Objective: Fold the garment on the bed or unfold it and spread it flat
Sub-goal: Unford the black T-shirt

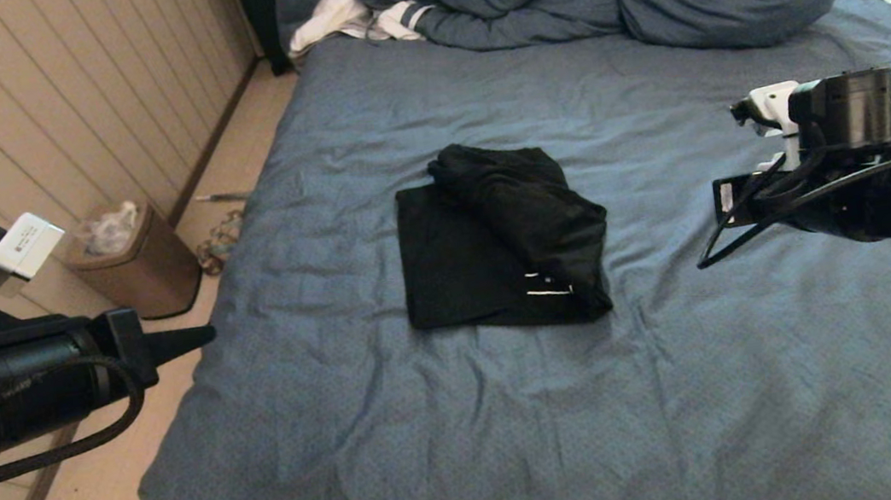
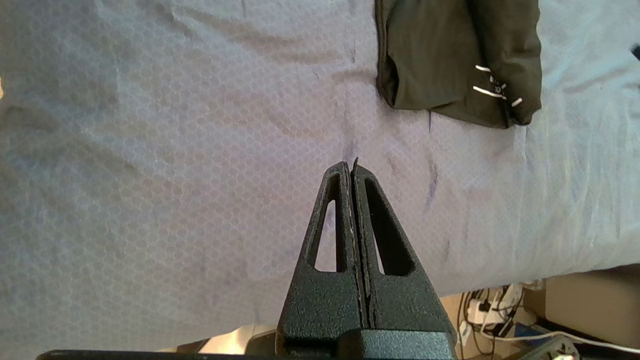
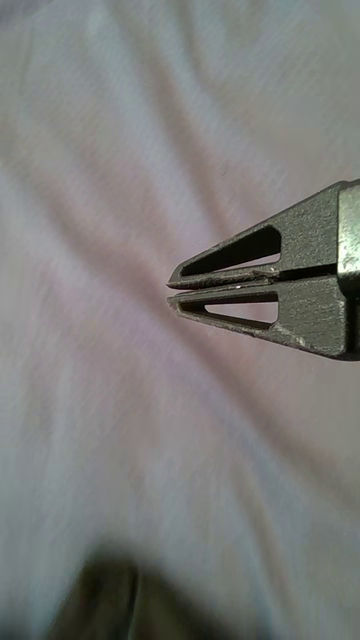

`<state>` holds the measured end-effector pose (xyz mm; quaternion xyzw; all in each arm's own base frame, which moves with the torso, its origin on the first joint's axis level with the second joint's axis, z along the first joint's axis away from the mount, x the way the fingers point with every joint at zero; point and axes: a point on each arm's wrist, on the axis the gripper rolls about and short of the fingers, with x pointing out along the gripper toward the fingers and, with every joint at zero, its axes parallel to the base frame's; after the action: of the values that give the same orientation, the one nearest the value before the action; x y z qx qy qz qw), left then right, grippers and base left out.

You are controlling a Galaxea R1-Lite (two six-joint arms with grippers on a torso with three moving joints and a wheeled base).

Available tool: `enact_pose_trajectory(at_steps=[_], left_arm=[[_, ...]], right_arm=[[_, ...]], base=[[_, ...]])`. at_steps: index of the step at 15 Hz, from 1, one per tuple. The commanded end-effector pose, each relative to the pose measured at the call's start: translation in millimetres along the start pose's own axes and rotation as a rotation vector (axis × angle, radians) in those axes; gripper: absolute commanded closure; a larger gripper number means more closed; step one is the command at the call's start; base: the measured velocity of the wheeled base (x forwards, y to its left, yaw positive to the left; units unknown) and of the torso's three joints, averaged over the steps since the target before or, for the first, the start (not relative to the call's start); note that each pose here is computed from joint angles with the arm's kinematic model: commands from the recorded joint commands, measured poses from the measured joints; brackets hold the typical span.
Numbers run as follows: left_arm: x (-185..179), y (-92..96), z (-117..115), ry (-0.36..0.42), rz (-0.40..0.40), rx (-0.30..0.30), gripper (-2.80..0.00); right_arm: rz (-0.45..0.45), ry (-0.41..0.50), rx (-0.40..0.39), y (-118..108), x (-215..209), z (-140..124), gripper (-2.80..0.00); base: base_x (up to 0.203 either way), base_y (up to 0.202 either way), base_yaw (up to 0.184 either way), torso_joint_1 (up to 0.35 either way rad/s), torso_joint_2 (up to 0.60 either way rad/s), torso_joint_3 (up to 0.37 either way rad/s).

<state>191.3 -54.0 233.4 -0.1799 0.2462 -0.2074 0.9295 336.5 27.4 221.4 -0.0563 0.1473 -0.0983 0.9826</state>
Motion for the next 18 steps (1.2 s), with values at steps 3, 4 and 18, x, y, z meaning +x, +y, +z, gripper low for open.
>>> enact_pose_trajectory(at_steps=[3, 4, 18], left_arm=[[-10.4, -3.7, 3.2, -0.053, 0.026, 0.010, 0.00], [-12.8, -4.4, 3.3, -0.062, 0.029, 0.009, 0.00], [-10.0, -6.5, -1.9, -0.055, 0.001, -0.014, 0.00]], right_arm=[[0.202, 0.078, 0.149, 21.5, -5.6, 23.7, 0.00], [0.247, 0.156, 0.187, 24.8, -2.3, 24.4, 0.00], [0.387, 0.294, 0.228, 84.0, 26.3, 22.8, 0.00]], base=[[0.000, 0.000, 0.000, 0.000, 0.00, 0.000], [0.000, 0.000, 0.000, 0.000, 0.00, 0.000], [0.000, 0.000, 0.000, 0.000, 0.00, 0.000]])
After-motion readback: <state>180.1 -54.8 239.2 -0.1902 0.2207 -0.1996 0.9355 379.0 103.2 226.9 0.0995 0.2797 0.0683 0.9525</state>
